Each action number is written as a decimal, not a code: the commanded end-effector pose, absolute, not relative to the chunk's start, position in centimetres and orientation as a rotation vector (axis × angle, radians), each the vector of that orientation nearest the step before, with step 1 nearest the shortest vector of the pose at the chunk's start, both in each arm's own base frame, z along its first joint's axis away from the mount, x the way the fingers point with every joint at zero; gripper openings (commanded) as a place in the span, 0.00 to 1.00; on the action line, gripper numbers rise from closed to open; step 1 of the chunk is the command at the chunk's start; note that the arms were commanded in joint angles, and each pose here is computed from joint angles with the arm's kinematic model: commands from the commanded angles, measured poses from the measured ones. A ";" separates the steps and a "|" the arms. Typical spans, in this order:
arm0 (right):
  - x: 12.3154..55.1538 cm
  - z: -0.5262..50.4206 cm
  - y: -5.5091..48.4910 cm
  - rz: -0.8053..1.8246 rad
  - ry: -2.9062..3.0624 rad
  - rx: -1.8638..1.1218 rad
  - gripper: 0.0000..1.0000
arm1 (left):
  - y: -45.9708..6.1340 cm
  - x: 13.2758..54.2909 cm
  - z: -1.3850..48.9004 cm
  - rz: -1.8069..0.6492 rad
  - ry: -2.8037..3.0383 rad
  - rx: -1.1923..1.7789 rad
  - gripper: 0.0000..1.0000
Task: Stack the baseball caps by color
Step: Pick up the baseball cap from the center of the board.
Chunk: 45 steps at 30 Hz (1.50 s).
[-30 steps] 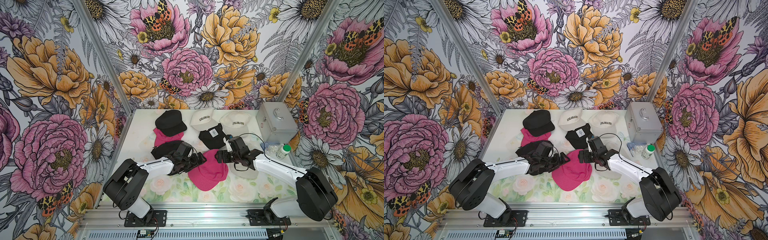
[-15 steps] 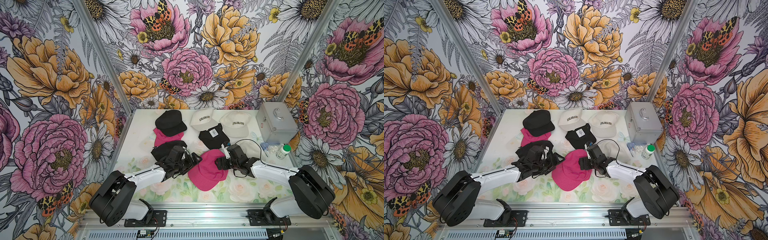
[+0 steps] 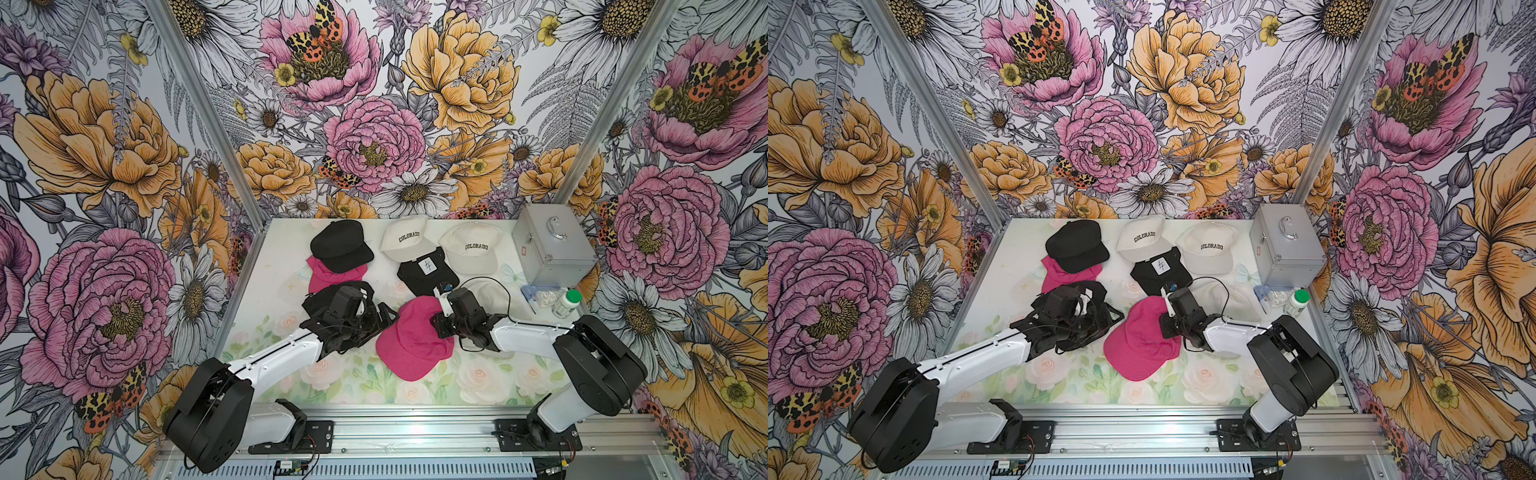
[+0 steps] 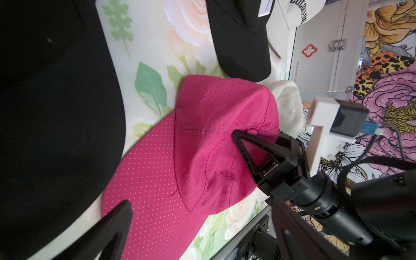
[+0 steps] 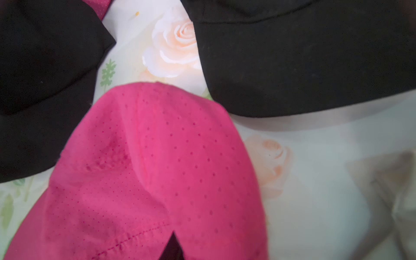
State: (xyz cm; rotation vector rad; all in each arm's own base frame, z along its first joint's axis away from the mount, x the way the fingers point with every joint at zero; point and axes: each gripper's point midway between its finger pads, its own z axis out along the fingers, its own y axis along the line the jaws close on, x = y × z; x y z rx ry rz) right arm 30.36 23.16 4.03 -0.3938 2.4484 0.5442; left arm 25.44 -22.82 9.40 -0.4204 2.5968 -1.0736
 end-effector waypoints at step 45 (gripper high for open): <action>34.1 38.0 26.2 1.484 1.675 -0.046 0.00 | -26.7 32.9 27.0 -2.027 1.656 -0.330 0.86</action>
